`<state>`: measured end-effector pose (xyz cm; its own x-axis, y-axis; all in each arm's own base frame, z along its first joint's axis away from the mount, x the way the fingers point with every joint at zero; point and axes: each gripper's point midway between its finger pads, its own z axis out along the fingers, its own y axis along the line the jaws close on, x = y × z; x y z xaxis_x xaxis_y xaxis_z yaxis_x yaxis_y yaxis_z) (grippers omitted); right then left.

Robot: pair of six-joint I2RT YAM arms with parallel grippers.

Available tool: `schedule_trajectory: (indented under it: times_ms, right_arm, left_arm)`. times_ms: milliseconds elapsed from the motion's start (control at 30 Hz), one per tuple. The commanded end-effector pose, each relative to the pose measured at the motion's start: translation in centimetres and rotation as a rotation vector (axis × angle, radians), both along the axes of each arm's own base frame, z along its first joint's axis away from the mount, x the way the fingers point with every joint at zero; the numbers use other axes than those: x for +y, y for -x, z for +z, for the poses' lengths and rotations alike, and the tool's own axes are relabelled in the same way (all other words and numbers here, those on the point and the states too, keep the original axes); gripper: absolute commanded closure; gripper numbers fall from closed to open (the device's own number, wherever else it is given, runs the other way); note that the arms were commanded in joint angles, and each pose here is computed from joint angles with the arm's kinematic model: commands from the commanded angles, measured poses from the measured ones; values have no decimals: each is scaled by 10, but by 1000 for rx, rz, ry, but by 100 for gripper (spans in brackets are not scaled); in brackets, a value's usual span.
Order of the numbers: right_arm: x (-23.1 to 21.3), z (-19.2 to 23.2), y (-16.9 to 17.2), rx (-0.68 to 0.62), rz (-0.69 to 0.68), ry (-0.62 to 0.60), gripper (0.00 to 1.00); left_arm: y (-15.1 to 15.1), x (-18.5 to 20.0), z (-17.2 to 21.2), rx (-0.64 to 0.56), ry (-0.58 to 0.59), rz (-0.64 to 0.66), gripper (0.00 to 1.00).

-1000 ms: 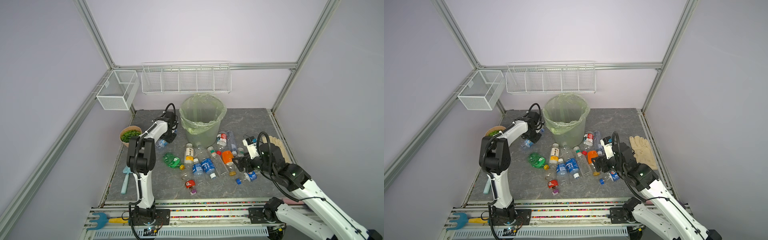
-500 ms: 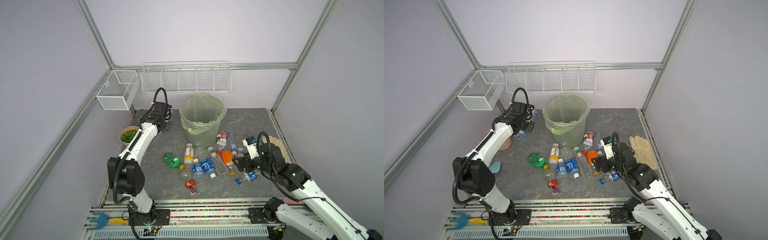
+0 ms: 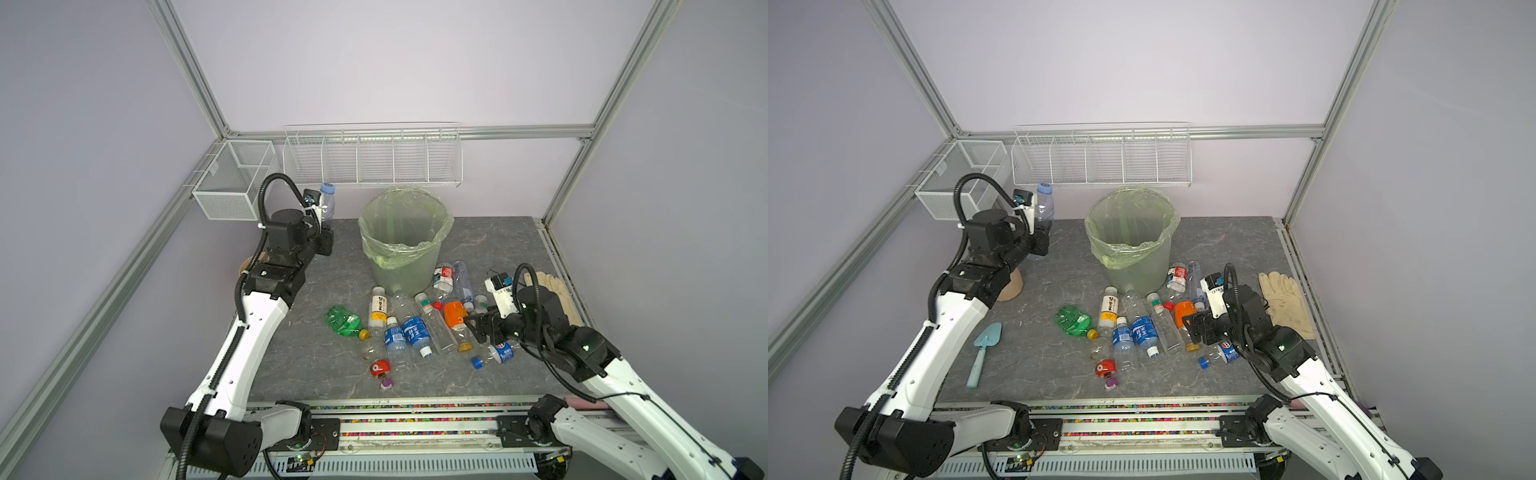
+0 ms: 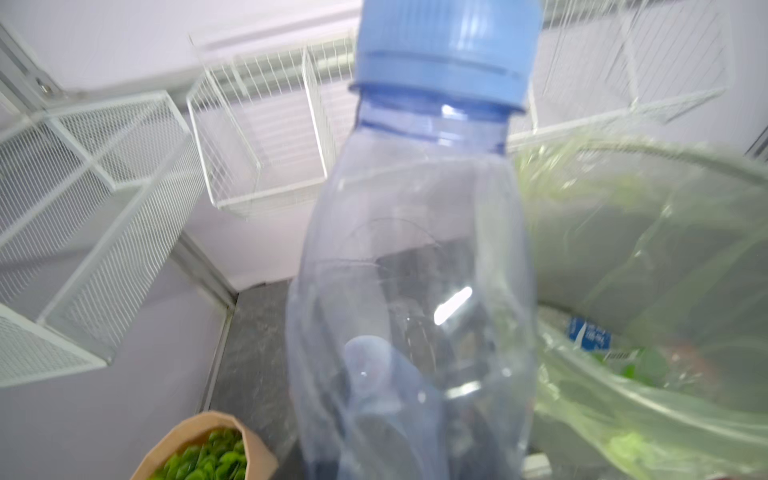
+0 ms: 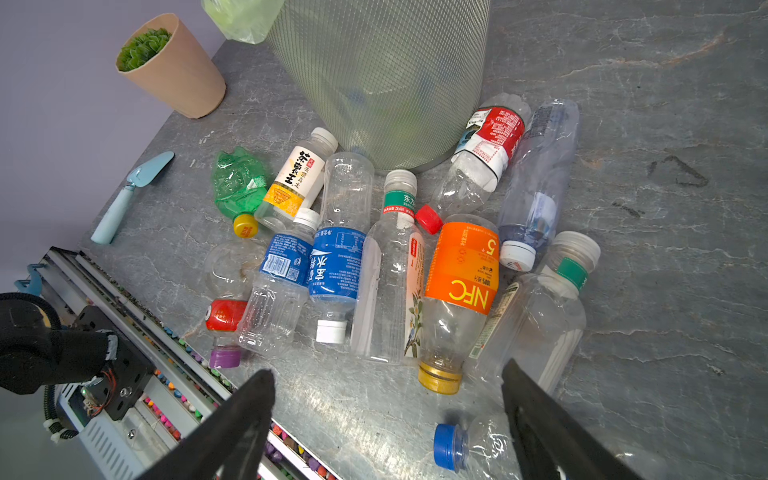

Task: Throw the plastic bottles in the bin
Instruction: 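Lift the blue-capped bottle with the left gripper up over the bin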

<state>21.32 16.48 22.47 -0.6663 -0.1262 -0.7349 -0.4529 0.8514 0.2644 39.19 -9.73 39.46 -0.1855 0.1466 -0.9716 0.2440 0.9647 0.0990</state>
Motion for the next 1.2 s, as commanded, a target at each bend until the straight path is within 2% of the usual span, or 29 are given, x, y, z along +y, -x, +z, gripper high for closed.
schedule_trajectory:
  times_ms: [0, 267, 467, 700, 1167]
  right_arm:
    - [1, 2, -1, 2, -5, -10, 12]
    - [2, 1, -1, 9, -4, -12, 12]
    - [2, 14, -2, -12, -7, -27, 12]
    - [2, 13, -4, -12, -13, -19, 12]
    - [0, 7, -3, 3, -19, -8, 12]
  left_arm:
    - [13, -16, 47, -154, 144, -93, 66]
    - [45, -34, 111, -372, 424, -269, 66]
    - [54, -42, 129, -459, 575, -357, 67]
    - [47, -57, 134, -462, 678, -414, 67]
    - [18, -108, 116, -395, 705, -462, 67]
